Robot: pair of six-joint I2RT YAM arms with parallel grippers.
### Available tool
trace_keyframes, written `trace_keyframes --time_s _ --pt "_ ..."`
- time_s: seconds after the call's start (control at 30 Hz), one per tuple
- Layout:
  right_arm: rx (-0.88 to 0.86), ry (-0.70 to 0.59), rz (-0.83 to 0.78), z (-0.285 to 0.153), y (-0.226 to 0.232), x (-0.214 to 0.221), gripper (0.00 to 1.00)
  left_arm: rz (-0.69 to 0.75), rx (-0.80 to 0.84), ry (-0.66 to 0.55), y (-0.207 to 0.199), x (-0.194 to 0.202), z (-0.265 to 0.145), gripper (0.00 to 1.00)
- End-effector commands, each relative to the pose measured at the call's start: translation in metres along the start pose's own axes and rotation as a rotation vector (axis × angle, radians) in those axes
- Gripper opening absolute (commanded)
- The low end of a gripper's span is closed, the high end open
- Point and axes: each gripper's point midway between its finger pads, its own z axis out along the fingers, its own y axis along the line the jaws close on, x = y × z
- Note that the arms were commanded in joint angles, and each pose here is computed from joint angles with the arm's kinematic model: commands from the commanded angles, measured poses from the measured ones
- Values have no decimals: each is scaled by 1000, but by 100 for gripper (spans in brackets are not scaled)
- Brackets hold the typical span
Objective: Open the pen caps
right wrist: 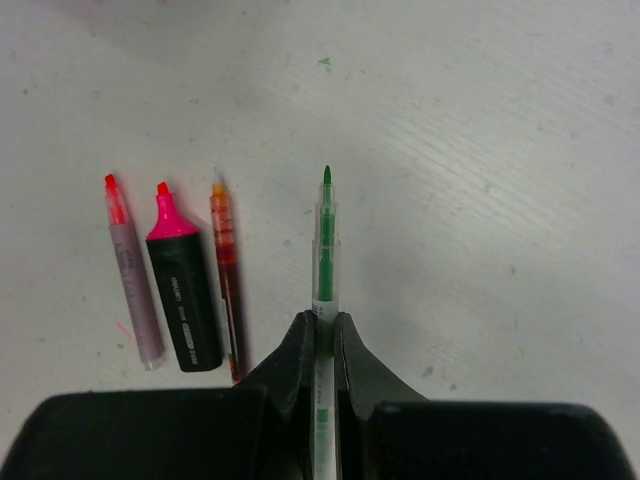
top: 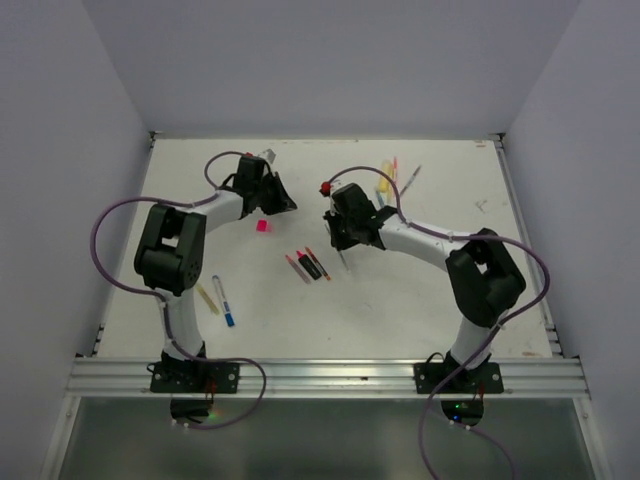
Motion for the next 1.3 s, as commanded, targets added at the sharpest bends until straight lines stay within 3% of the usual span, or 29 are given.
trace_keyframes --time_s 0.0,0.37,0.47,0.87,1.03,1.27 --pt "-124 -31 18 9 30 -17 0 86 -92 15 12 0 2 0" --pt "-137 22 29 28 30 5 0 158 -277 68 44 12 2 7" --pt "-143 23 28 30 31 6 0 158 -284 81 47 13 4 14" --pt "-146 39 25 33 31 10 0 162 -324 76 53 14 -3 16" --pt "-130 45 21 34 28 11 0 157 -337 87 58 18 0 23" --pt "-133 48 15 32 29 11 10 158 -345 72 59 16 0 34"
